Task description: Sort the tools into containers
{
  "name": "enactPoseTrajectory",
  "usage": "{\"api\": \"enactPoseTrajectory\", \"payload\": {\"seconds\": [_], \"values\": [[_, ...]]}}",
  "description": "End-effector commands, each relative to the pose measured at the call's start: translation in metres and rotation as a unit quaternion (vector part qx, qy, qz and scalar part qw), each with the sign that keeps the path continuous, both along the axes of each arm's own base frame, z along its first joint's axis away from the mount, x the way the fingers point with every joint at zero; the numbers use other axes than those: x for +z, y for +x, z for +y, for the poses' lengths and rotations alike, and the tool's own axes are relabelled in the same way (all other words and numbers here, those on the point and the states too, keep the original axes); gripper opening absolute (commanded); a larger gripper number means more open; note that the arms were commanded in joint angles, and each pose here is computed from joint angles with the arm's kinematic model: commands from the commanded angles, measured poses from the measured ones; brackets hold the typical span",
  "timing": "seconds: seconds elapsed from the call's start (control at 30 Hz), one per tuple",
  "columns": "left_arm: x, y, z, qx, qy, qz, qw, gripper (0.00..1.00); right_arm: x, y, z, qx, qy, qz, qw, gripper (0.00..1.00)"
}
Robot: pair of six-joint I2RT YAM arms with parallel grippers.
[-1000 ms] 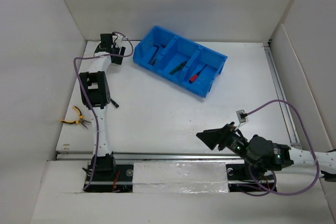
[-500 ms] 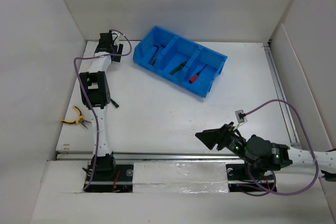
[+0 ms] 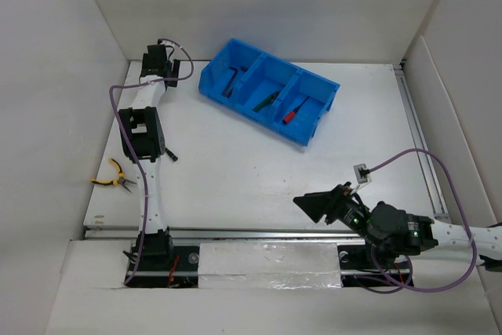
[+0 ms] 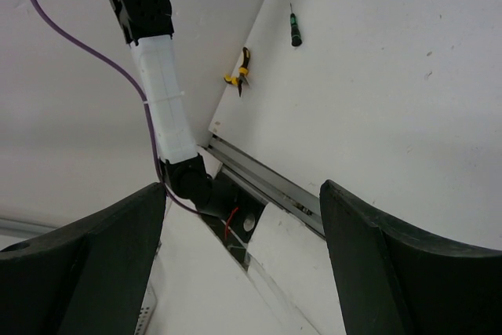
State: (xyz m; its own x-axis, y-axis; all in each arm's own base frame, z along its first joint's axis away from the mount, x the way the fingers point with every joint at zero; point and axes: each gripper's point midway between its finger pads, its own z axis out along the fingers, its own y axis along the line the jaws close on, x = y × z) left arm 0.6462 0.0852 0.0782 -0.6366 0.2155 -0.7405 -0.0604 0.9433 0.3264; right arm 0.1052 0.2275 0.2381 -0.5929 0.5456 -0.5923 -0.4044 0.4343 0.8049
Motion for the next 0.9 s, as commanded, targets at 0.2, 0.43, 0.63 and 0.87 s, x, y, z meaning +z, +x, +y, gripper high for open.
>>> {"api": "enactPoseTrajectory", "payload": {"seconds": [0.2,0.43,0.63,0.87], "values": [[-0.011,0.006,0.013,0.014,-0.006,-0.003,1.0,0.74,0.018,0.005,-0.001,-0.018,0.026,-0.004,0.999,0.83],[-0.044,-0.006,0.019,-0.003,-0.009,0.048,0.999,0.73,0.02,0.004,0.001,-0.016,0.029,-0.006,0.999,0.83],[-0.069,-0.02,0.017,-0.027,-0.001,0.095,0.995,0.58,0.021,0.004,0.001,-0.014,0.031,-0.007,0.999,0.83],[-0.067,-0.025,0.006,-0.065,-0.03,0.101,0.992,0.38,0.02,0.004,-0.003,-0.014,0.034,-0.005,0.999,0.83]]}}
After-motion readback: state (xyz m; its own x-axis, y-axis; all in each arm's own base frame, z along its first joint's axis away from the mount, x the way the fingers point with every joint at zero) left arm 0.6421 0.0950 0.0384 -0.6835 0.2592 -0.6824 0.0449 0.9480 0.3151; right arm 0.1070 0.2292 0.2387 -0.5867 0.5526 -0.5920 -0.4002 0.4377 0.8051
